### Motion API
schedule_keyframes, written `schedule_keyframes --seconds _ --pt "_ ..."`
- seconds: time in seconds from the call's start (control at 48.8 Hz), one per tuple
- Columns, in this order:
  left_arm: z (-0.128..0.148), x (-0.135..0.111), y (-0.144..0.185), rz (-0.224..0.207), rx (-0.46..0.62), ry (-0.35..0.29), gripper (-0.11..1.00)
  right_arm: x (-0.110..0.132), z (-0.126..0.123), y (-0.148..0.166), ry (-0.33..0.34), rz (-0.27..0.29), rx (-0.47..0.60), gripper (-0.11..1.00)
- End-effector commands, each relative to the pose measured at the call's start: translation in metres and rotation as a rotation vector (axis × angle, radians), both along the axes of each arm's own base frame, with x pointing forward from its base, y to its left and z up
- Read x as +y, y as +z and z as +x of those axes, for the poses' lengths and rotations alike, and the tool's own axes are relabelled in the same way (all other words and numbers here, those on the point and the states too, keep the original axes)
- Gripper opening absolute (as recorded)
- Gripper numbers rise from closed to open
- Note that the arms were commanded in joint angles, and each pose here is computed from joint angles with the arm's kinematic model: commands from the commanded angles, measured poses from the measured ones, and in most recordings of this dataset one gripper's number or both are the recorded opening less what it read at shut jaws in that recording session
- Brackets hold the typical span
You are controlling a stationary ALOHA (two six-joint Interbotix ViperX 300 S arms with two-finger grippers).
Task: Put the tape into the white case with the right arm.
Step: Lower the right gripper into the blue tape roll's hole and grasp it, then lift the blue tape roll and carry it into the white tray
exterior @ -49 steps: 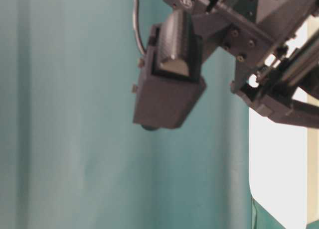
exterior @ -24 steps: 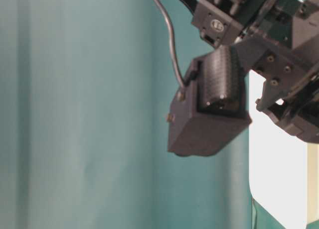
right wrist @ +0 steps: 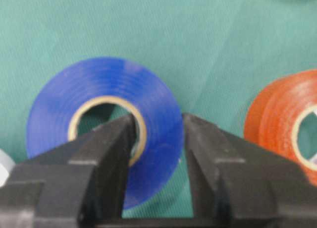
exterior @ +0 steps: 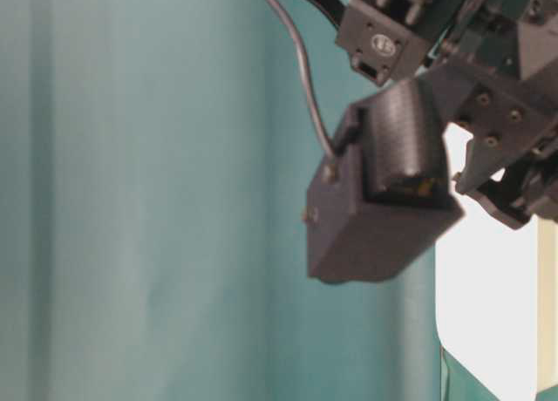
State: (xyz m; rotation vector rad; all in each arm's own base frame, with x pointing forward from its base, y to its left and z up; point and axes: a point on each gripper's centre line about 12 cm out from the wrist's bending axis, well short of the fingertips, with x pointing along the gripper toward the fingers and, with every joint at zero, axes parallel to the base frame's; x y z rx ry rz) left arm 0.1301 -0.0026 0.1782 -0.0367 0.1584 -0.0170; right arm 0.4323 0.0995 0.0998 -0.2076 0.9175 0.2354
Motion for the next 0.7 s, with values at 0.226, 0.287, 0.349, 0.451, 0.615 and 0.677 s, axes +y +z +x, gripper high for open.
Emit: schedule_keyframes --seconds 0.226,0.287,0.349,0.451,0.615,0.677 --pt "0.001 0.000 0.006 -0.003 -0.017 -0.002 0.00 0.002 0.008 0.018 -0.006 0.009 -0.031 0.01" --pt "0.001 0.000 0.005 -0.003 -0.015 -0.001 0.00 0.003 0.009 0.021 -0.005 0.013 -0.040 0.01" --pt "0.001 0.000 0.005 -0.003 -0.015 -0.001 0.00 0.005 0.010 0.030 -0.002 0.017 -0.058 0.01" --pt "0.001 0.000 0.005 -0.003 -0.015 -0.001 0.00 0.007 0.012 0.048 0.002 0.026 -0.095 0.01" --pt "0.001 0.000 0.006 -0.003 -0.017 -0.002 0.00 0.011 0.010 0.068 0.009 0.033 -0.128 0.01" --pt "0.001 0.000 0.006 -0.003 -0.017 -0.001 0.00 0.013 0.009 0.073 0.015 0.034 -0.133 0.01"
